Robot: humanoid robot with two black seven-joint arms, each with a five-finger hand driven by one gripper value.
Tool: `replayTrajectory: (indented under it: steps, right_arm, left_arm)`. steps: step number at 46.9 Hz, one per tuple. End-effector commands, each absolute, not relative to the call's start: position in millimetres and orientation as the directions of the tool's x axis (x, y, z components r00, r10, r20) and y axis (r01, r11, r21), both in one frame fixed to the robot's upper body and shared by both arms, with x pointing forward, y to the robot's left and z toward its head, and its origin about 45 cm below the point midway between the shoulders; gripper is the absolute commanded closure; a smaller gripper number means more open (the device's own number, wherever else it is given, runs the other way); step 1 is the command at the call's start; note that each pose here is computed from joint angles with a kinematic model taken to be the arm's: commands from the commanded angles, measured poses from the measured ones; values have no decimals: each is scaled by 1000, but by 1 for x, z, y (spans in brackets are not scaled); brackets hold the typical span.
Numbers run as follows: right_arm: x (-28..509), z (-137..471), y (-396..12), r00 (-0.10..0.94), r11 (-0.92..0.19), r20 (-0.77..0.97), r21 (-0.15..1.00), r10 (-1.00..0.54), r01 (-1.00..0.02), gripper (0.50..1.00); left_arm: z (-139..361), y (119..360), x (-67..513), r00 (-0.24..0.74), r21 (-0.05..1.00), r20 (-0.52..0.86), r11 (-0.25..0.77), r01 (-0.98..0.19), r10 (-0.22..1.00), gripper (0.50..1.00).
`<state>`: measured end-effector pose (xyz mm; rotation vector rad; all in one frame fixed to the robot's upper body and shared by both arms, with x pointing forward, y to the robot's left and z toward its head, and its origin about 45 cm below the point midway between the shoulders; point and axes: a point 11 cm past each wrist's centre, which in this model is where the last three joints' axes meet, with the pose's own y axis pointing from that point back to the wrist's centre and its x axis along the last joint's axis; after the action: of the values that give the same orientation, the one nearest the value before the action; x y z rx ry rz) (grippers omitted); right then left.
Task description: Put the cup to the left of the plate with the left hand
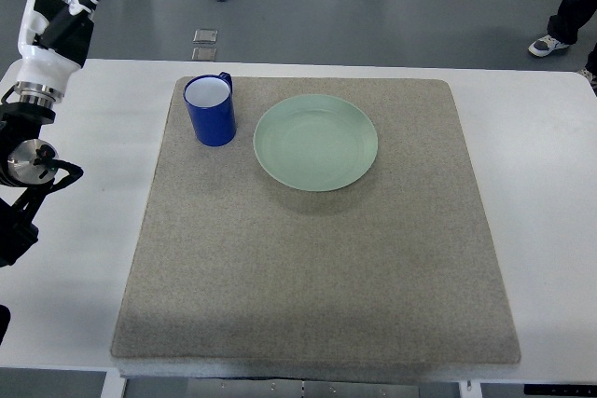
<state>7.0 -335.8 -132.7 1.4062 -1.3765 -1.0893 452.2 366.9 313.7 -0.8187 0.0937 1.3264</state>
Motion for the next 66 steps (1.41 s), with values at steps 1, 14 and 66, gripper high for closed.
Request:
replayTrajectory:
  steps: [1,14,66]
  right_arm:
    - [7,-133,-336,8,-18,-17,969,-1000,-246,568]
    - [7,-133,-336,8,-17,-15,969,-1000,-245,568]
    - [7,-133,-336,8,-18,-17,969,-1000,-246,568]
  left_arm:
    - [341,368,462,300,-509,-535,-17,-861,789,504]
    - [329,338,481,182,-367,-573,-51,-929,799,514]
    - [266,323,487,32,-125,-641,-63,-990,767,501]
